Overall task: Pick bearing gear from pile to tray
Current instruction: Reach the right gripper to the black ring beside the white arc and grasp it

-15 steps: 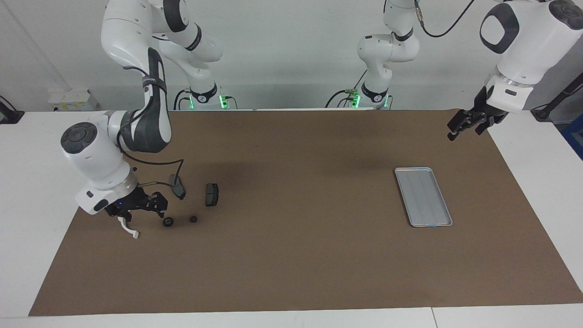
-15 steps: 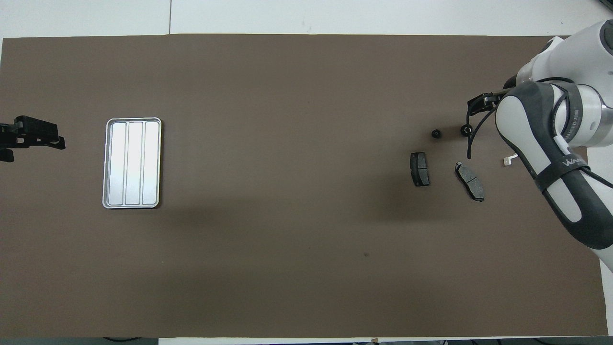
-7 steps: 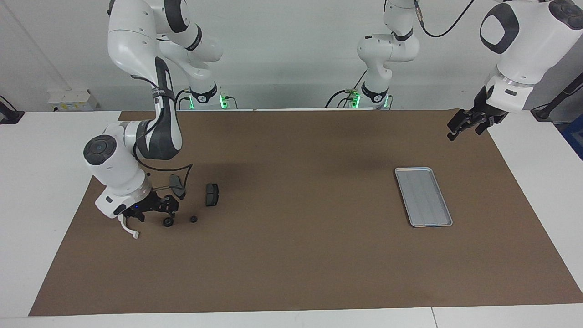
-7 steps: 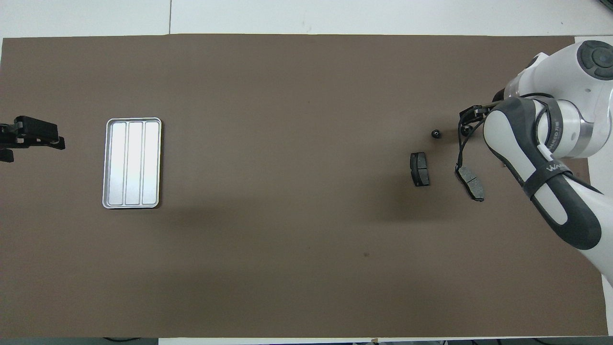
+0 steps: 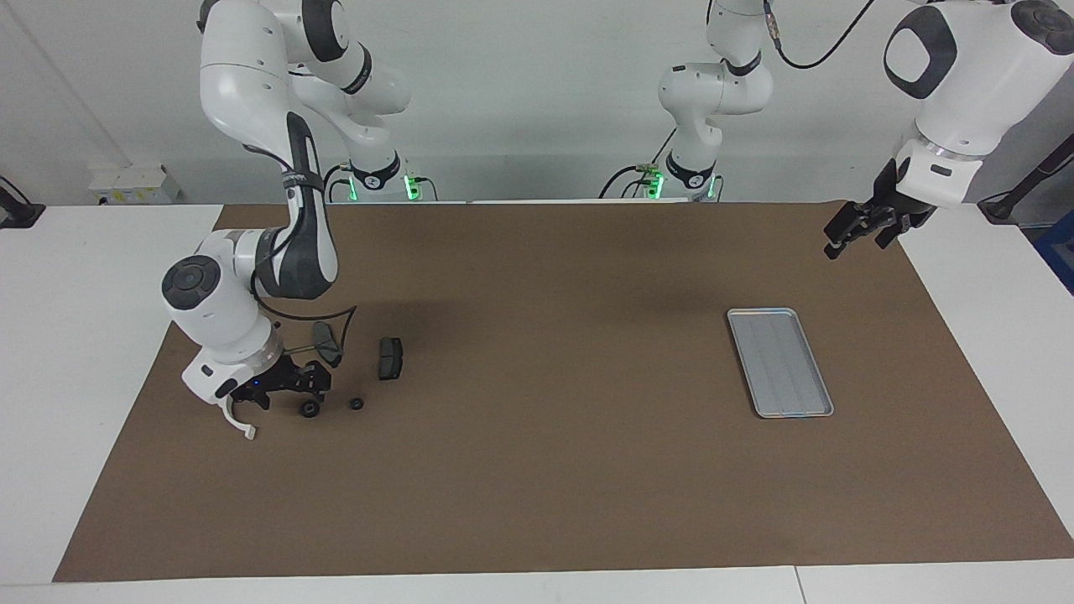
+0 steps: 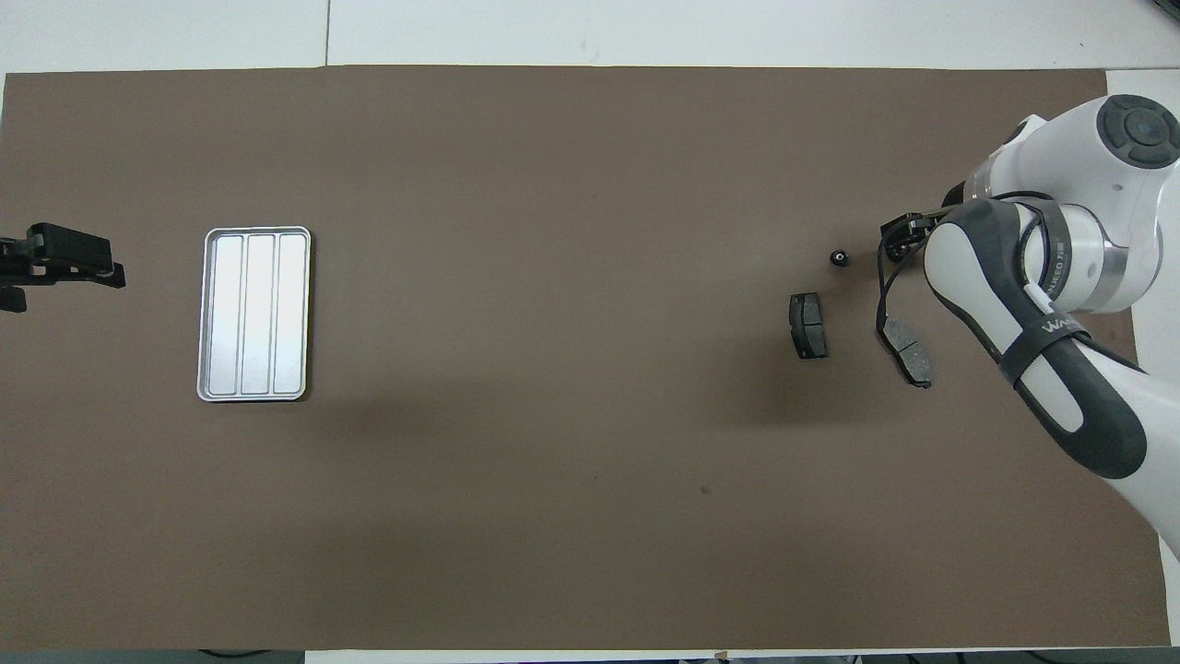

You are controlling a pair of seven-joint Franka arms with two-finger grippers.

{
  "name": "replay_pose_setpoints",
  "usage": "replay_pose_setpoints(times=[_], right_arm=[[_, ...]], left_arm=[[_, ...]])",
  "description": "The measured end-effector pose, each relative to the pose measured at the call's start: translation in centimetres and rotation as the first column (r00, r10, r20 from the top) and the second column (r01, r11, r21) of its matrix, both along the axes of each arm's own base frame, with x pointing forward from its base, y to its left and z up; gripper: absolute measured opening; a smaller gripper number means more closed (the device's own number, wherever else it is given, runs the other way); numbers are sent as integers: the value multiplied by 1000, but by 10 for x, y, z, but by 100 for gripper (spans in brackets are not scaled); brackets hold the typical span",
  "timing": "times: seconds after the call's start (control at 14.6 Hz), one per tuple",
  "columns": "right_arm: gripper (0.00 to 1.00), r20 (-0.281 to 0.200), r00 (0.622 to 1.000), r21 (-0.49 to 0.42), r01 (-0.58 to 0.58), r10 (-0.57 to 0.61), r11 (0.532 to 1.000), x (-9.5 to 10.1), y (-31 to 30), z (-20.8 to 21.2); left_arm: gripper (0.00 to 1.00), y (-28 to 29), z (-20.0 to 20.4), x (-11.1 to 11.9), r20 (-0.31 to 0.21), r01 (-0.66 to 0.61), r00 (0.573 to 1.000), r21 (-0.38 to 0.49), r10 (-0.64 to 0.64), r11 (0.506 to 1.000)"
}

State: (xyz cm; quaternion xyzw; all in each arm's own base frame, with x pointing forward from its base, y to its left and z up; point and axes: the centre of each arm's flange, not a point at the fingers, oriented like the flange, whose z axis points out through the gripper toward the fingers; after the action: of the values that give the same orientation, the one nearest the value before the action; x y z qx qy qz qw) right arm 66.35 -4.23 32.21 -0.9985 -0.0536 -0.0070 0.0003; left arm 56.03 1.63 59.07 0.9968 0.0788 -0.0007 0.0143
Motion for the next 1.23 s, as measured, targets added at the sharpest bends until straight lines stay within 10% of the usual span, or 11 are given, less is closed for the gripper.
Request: replay_pose_setpoints(times=[0.62, 0.75, 1.23], right_arm=[[100, -1, 1000, 3, -8, 8, 1000, -1, 4, -22], [81, -3, 1000, 3, -10, 10, 1000, -2, 5, -23], [70, -21, 1000, 4, -21, 21, 1000, -10, 6, -38]], left_arm=[[100, 0, 0, 0, 0, 0, 1000, 0, 0, 1000], [100, 0, 0, 0, 0, 0, 1000, 0, 0, 1000], [100, 0, 0, 0, 0, 0, 1000, 0, 0, 1000]])
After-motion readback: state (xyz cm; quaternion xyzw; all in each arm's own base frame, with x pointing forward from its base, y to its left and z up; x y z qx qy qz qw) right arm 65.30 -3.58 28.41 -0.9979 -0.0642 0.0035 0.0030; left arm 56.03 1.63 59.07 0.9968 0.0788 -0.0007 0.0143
